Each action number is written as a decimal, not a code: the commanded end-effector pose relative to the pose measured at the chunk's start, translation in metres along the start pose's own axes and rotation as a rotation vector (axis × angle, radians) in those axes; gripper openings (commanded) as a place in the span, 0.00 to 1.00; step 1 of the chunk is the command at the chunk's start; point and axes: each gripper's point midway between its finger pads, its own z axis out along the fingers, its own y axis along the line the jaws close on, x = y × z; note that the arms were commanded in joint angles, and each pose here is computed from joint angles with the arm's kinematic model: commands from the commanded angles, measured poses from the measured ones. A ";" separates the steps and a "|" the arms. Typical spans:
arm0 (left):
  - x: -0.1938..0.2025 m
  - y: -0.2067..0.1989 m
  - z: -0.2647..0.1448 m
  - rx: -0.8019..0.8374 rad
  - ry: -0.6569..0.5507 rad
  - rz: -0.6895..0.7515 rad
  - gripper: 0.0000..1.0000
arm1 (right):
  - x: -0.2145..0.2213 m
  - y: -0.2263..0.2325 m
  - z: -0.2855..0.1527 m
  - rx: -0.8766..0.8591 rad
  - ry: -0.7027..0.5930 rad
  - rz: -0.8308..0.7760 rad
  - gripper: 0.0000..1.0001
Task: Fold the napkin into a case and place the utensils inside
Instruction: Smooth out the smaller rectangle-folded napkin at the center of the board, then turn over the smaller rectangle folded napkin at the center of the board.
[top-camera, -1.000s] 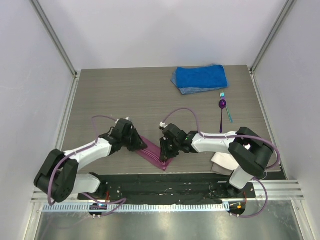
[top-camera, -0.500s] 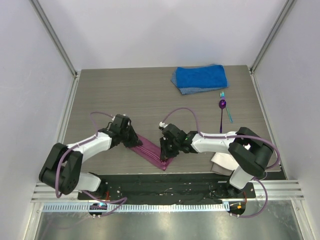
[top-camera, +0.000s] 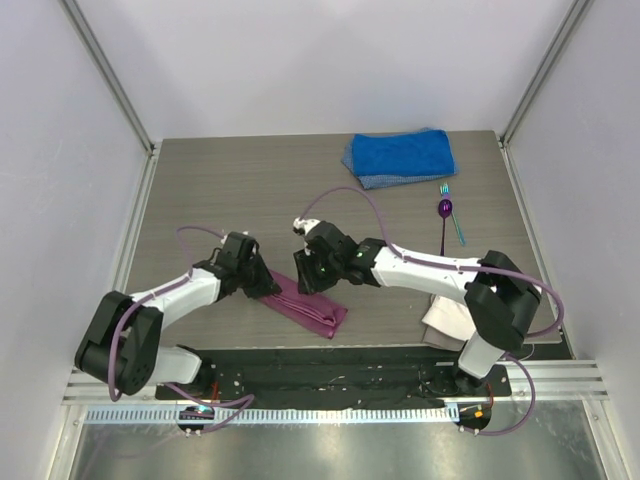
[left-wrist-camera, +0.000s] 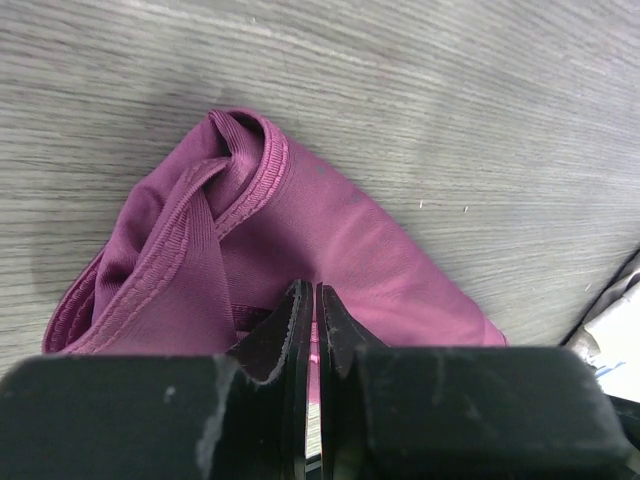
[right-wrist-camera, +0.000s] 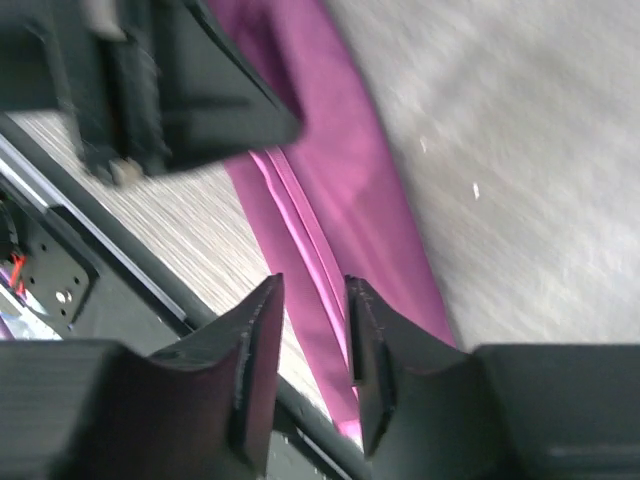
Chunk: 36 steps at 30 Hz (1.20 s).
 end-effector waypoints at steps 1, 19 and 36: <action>-0.020 -0.020 -0.013 0.064 -0.051 0.007 0.09 | -0.012 0.011 0.011 -0.013 0.010 -0.091 0.40; -0.046 -0.029 -0.114 0.155 -0.288 -0.020 0.18 | 0.028 0.030 0.046 0.019 0.090 -0.211 0.53; -0.033 -0.043 -0.155 0.290 -0.342 -0.037 0.21 | 0.045 0.009 0.065 0.404 0.076 -0.438 0.52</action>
